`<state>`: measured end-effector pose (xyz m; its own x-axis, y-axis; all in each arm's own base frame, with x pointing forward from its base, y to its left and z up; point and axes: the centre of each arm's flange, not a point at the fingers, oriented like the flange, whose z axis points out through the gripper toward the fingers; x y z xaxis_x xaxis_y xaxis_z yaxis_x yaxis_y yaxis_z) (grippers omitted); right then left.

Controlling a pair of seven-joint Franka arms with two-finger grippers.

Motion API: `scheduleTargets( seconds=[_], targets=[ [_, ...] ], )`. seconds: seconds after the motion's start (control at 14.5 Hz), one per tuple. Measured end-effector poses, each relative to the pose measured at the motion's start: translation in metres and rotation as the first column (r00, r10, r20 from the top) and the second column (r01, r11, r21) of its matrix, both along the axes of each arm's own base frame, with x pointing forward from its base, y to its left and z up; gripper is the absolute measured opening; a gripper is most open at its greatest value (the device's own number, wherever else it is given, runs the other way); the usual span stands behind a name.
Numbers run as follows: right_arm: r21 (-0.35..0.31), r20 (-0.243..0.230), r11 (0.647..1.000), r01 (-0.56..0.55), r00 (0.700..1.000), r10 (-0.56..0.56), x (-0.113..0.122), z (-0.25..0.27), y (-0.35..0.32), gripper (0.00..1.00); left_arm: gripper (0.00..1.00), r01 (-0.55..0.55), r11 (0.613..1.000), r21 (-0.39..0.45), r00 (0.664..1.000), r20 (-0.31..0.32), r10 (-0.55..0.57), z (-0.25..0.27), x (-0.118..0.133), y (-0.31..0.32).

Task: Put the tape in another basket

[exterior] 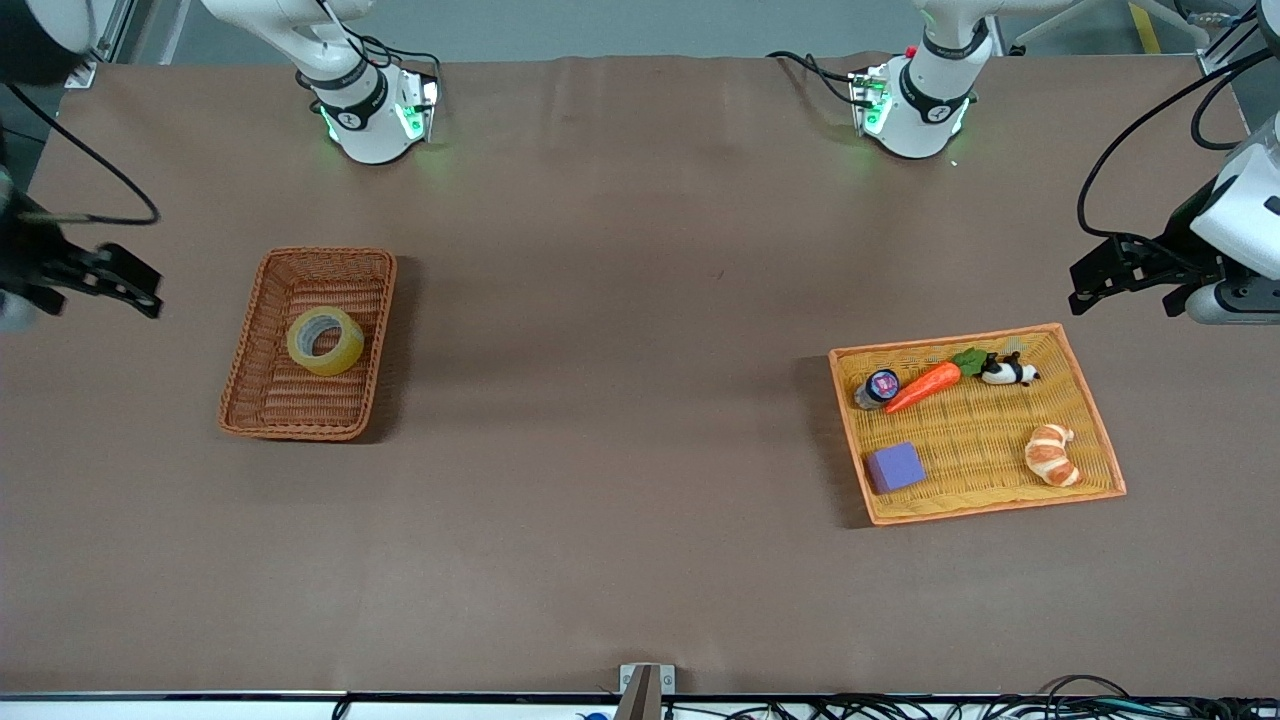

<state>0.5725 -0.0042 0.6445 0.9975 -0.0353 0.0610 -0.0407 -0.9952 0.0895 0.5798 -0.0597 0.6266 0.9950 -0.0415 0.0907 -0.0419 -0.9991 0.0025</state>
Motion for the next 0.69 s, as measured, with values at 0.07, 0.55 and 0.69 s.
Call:
scheduleTargets(
  seconds=[0.07, 0.55, 0.69],
  targets=[
    [0.008, -0.018, 1.000, 0.013, 1.000, -0.013, -0.005, 0.004, -0.006, 1.00, 1.00, 0.000, 1.000, 0.000, 1.000, 0.000, 0.000, 0.000, 0.000, 0.000],
    [0.070, -0.045, 0.997, 0.022, 0.999, -0.018, -0.025, 0.017, -0.006, 1.00, 1.00, 0.000, 1.000, 0.000, 1.000, 0.000, 0.000, 0.000, 0.000, 0.000],
    [0.071, -0.054, 0.997, 0.015, 0.998, -0.011, -0.025, 0.014, -0.002, 1.00, 1.00, 0.000, 1.000, 0.000, 1.000, -0.001, 0.000, 0.000, 0.000, 0.000]
  ],
)
